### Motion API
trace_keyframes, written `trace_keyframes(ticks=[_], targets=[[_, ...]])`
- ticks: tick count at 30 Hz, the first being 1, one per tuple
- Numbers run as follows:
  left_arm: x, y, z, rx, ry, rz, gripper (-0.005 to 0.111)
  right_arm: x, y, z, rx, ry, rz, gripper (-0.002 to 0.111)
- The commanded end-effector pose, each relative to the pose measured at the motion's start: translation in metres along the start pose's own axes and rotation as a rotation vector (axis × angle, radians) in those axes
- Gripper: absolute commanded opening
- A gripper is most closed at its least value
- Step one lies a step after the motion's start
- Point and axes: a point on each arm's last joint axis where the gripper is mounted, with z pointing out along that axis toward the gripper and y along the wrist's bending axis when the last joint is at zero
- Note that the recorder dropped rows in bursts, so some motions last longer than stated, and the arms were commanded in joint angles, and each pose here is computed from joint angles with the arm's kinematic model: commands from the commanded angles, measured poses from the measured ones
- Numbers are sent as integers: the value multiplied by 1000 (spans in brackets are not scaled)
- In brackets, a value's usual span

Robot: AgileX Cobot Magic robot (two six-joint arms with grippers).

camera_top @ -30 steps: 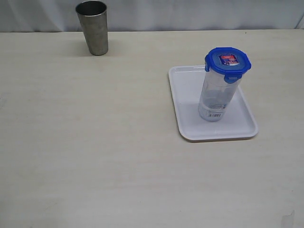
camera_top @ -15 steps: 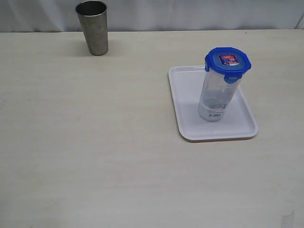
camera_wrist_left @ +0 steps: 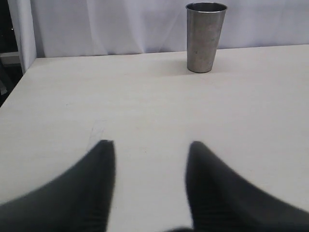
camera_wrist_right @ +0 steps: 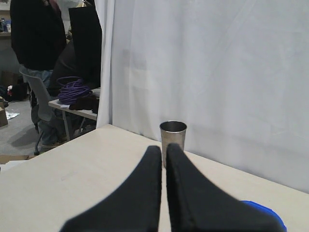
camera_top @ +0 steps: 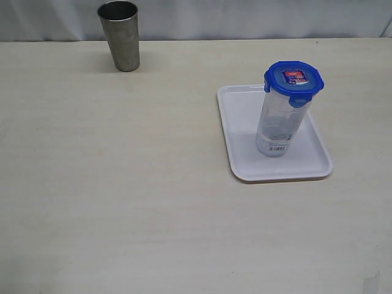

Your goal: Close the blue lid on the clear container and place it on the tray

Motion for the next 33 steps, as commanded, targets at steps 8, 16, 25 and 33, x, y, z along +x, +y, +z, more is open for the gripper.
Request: trace_keyframes(ticks=[8, 16, 25, 33], targets=[[1, 0, 0, -3, -3, -12, 0, 1, -1, 0, 8, 0, -12, 4], [1, 0, 0, -3, -3, -12, 0, 1, -1, 0, 8, 0, -12, 4], [1, 0, 0, -3, -3, -12, 0, 1, -1, 0, 8, 0, -12, 4], [1, 0, 0, -3, -3, -12, 0, 18, -1, -2, 37, 11, 7, 4]])
